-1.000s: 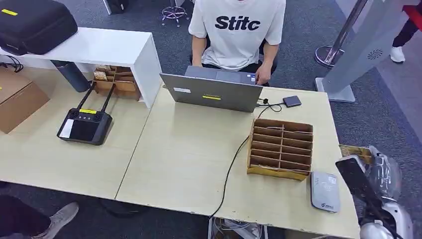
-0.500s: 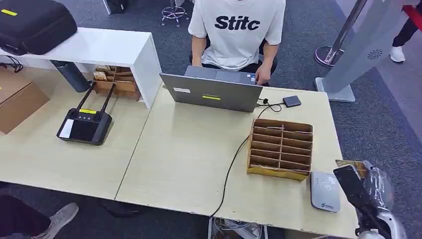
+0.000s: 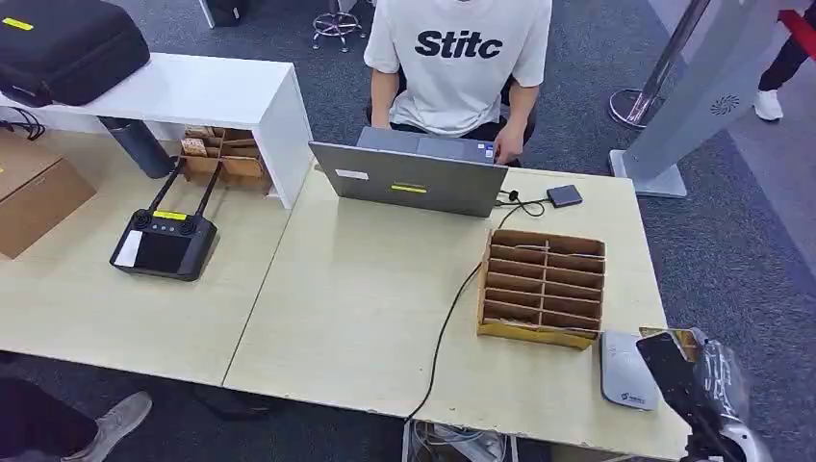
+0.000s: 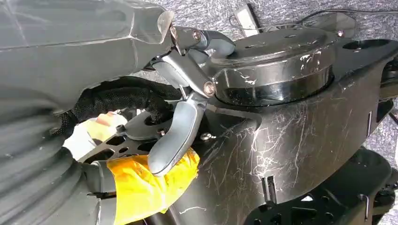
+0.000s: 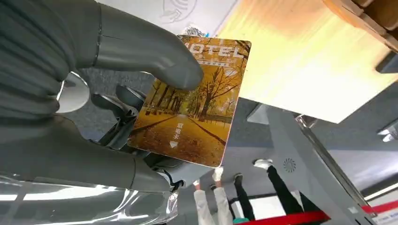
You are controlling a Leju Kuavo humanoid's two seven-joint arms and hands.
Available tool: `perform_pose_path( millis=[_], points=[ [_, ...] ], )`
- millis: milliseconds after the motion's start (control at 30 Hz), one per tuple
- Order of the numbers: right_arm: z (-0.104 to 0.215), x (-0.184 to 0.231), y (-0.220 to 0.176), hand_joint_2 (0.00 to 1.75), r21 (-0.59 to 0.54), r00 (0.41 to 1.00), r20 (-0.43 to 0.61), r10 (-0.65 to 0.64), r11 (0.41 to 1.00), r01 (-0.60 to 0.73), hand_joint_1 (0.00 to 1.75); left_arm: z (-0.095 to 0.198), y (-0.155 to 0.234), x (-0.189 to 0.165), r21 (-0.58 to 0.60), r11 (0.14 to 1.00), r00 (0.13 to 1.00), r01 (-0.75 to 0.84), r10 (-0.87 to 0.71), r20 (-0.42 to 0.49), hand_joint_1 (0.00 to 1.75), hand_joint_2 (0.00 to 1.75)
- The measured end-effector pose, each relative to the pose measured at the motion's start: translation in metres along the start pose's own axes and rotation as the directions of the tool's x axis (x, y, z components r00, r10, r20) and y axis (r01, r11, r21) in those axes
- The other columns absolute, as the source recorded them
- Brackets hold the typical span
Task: Pass the card to the sensor for recognition and then transmit it.
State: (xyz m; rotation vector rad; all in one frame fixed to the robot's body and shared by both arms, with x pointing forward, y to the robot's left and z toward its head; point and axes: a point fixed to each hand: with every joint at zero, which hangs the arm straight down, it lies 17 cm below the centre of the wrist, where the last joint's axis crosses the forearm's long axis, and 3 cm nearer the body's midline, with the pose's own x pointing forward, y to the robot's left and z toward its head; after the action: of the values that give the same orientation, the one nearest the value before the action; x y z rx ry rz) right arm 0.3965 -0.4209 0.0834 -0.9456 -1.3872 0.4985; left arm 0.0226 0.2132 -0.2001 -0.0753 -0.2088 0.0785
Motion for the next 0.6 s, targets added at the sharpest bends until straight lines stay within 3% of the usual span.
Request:
perform_pose_path(
  millis=[600],
  points=[
    [0.016,-0.006,0.038,1.75,0.091,1.0,-0.026,-0.007,0.996,0.01,1.75,0.0,0.0,0.0,0.0,1.0,1.0,0.001,-0.001,0.0,0.0,1.75]
  ],
)
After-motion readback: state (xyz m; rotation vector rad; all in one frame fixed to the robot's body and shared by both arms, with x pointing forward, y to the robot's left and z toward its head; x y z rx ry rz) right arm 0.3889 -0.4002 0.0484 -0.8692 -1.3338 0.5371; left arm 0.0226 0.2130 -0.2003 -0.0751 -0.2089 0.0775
